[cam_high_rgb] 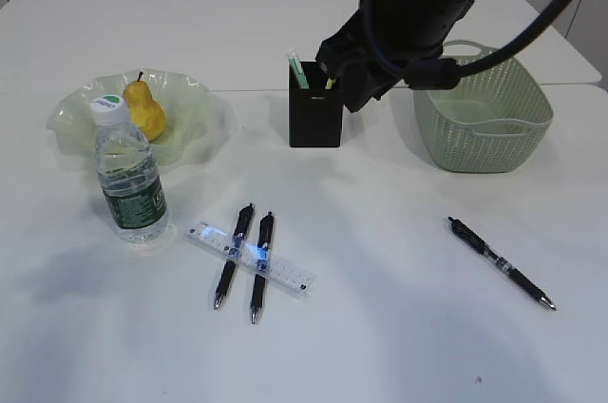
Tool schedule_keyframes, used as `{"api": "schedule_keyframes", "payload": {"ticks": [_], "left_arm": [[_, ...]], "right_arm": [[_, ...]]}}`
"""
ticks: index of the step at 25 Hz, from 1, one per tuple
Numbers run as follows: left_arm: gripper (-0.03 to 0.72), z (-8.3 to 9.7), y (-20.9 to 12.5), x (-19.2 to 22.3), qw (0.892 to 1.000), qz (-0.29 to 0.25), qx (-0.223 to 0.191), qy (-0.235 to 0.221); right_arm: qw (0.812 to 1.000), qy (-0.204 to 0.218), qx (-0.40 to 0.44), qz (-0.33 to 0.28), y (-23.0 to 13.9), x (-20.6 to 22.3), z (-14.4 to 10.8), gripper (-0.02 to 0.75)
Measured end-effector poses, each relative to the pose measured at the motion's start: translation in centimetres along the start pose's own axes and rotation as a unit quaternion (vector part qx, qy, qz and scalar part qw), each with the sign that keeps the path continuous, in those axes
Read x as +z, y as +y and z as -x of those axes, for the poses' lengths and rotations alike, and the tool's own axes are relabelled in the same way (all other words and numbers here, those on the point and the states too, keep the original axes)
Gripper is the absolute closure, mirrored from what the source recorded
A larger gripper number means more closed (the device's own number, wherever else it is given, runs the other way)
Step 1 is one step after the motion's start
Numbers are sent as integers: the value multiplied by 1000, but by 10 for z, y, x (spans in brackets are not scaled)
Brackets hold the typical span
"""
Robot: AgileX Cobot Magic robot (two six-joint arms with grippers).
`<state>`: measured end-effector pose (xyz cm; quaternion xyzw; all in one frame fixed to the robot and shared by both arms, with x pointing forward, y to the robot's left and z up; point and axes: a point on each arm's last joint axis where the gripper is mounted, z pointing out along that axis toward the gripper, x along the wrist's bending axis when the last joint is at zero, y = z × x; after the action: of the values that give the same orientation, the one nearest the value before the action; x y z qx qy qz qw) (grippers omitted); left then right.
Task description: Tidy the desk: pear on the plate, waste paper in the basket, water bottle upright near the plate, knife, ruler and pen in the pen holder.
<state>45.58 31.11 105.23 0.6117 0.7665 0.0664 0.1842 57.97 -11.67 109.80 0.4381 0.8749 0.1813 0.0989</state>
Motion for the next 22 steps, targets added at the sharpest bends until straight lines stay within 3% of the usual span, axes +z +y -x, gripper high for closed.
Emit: {"api": "schedule_keyframes", "payload": {"ticks": [18,22], "left_arm": [[222,0,-1,0,1000,-8,0,0],[222,0,-2,0,1000,-9,0,0]], "right_arm": [[1000,3,-29,-9,-2,0,0,496],[998,25,-60,0,0,0,-5,416]]}}
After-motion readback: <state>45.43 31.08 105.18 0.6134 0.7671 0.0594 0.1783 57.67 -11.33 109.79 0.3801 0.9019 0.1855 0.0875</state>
